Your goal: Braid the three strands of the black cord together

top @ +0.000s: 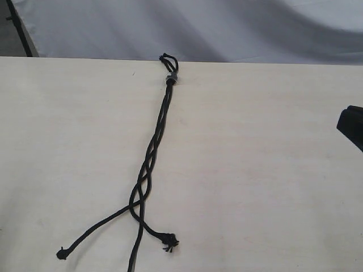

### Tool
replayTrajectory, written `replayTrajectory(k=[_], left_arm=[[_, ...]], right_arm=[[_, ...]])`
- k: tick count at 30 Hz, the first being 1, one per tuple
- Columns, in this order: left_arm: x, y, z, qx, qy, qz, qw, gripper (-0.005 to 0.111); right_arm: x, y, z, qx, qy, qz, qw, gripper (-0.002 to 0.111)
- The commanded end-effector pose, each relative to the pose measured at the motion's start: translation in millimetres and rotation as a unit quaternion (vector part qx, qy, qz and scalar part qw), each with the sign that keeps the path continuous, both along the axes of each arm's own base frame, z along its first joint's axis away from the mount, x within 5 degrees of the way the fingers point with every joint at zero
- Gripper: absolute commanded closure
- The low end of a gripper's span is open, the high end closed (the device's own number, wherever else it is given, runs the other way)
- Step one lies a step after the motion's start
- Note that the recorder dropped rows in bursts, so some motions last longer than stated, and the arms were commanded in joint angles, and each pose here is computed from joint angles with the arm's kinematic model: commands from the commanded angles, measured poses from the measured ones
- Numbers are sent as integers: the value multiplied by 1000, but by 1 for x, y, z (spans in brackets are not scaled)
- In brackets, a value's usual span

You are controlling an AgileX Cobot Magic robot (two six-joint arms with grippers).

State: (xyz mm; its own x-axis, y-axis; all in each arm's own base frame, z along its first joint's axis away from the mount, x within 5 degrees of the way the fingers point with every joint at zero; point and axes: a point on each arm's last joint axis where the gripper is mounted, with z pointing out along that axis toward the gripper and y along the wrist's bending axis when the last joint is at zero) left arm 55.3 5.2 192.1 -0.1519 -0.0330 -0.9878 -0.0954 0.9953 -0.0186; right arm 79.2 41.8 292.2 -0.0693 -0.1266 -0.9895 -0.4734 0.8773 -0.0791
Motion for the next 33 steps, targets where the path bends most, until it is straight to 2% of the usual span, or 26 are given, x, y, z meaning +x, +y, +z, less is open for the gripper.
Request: replayTrajectory(k=[1,22,25,33], left_arm=[[0,0,-1,-6,-2,0,1000,107],[0,0,-1,-6,-2,0,1000,107],[0,0,-1,-6,-2,0,1000,107],[0,0,-1,-6,-2,0,1000,107]], right_arm=[[-1,-1,2,8,-5,-3,1000,108],[-1,-1,1,23,3,-2,1000,108],[-4,-2,-18,39,31,-5,999,108],[-13,-6,-95,43,84,-12,995,108]])
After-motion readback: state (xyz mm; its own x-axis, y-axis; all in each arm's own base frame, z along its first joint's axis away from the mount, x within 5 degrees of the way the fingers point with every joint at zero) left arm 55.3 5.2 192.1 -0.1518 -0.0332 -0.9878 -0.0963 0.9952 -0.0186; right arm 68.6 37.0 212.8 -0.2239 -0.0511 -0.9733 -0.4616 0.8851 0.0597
